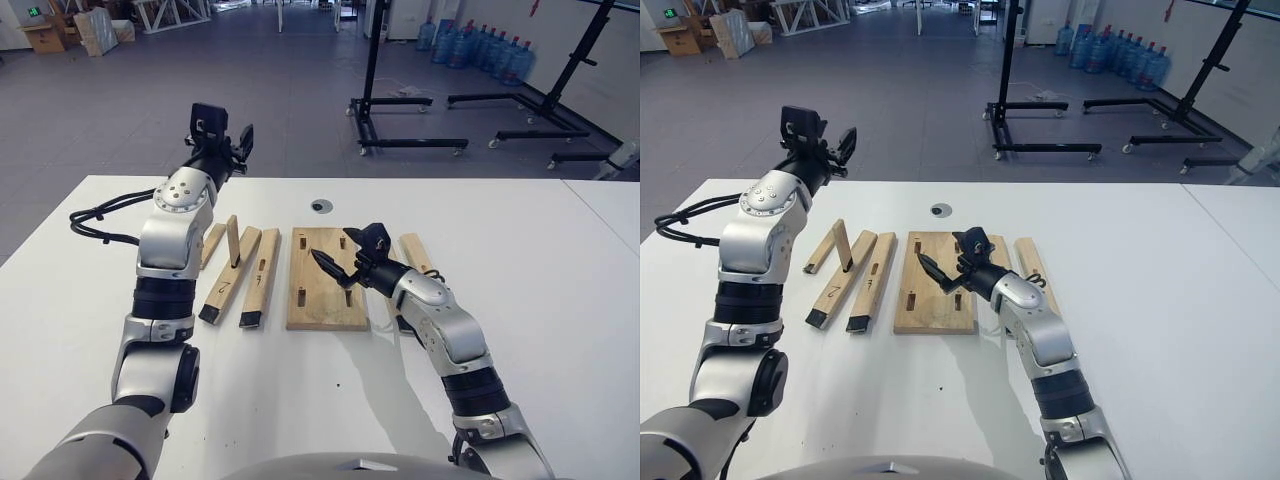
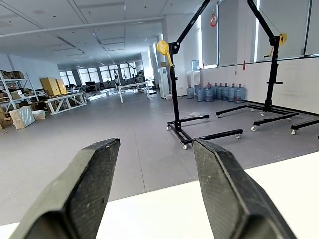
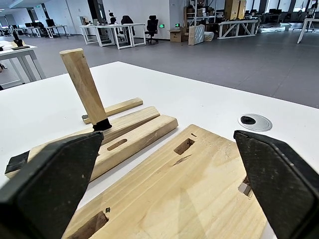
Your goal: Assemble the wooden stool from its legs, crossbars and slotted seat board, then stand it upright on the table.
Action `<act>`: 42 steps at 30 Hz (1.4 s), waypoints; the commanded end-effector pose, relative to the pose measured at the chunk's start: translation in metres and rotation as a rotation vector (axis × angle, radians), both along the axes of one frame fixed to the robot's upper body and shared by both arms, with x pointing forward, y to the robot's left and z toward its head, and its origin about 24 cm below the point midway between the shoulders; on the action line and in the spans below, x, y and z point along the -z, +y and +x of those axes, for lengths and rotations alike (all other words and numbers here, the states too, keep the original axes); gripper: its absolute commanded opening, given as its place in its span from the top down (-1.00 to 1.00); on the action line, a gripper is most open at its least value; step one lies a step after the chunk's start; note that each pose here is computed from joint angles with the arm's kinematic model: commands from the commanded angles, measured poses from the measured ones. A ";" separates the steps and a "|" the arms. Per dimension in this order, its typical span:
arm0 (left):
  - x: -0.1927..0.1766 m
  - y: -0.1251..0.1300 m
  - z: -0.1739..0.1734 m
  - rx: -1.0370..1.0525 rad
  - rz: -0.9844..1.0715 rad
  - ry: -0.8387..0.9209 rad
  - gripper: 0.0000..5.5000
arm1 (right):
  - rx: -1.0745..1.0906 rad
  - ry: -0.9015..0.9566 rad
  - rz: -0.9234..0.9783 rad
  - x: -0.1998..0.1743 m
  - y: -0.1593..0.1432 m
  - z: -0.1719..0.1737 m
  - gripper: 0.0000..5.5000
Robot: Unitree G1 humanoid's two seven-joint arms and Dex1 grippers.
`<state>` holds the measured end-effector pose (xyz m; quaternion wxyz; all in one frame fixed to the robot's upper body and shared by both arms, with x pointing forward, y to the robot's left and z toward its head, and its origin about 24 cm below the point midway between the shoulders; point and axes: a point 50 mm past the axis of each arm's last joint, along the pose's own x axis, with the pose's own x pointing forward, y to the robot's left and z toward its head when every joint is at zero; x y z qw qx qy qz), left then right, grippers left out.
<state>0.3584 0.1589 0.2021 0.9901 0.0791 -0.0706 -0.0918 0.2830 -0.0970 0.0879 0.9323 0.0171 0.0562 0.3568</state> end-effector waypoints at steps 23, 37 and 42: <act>-0.020 0.107 -0.134 0.174 -0.321 0.131 0.03 | 0.182 -0.030 -0.034 -0.007 -0.053 -0.004 -0.75; 0.128 0.074 -0.151 0.021 0.076 0.724 -0.25 | 0.235 -0.038 -0.058 -0.007 -0.065 0.003 -0.75; 0.129 0.061 -0.129 -0.020 0.139 0.666 -0.54 | 0.216 -0.050 -0.044 -0.008 -0.056 0.008 -0.75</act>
